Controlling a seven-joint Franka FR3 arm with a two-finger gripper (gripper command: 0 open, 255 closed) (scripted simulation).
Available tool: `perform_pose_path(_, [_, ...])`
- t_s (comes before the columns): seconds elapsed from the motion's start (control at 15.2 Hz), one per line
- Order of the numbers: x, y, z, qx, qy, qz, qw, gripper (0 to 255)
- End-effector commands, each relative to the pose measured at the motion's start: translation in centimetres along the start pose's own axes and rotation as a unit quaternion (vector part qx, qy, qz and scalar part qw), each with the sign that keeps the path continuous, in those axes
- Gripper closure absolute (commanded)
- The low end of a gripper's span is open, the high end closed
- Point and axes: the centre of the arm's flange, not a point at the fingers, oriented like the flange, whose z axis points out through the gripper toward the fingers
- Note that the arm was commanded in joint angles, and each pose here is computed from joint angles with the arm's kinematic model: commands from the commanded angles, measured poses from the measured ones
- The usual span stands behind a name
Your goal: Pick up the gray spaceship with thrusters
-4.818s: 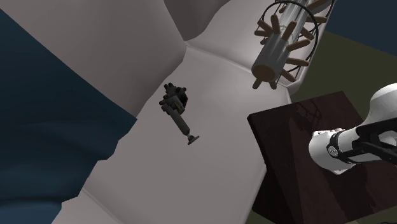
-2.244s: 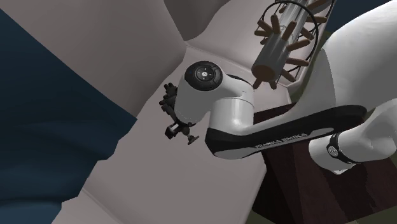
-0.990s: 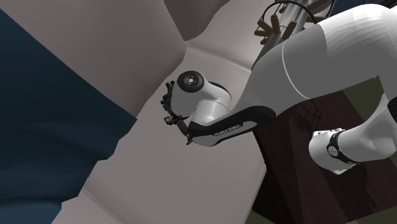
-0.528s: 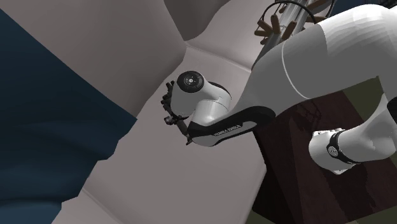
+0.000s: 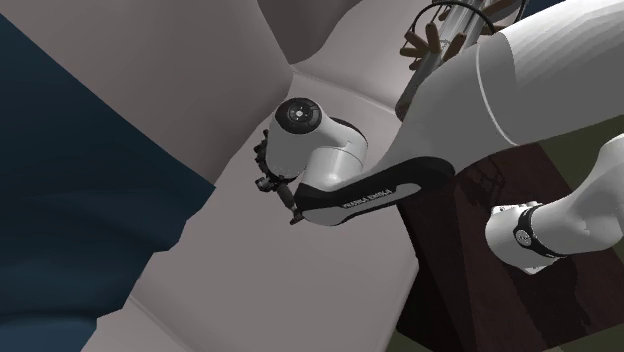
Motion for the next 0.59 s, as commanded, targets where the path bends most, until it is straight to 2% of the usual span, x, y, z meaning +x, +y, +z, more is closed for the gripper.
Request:
perform_pose_path(0.0, [0.2,-0.2,-1.2,0.0,0.001,0.0,1.0,255])
perform_pose_path(0.4, [0.7,-0.7,-4.3,0.0,0.001,0.0,1.0,255])
perform_pose_path(0.53, [0.7,-0.7,-4.4,0.0,0.001,0.0,1.0,255])
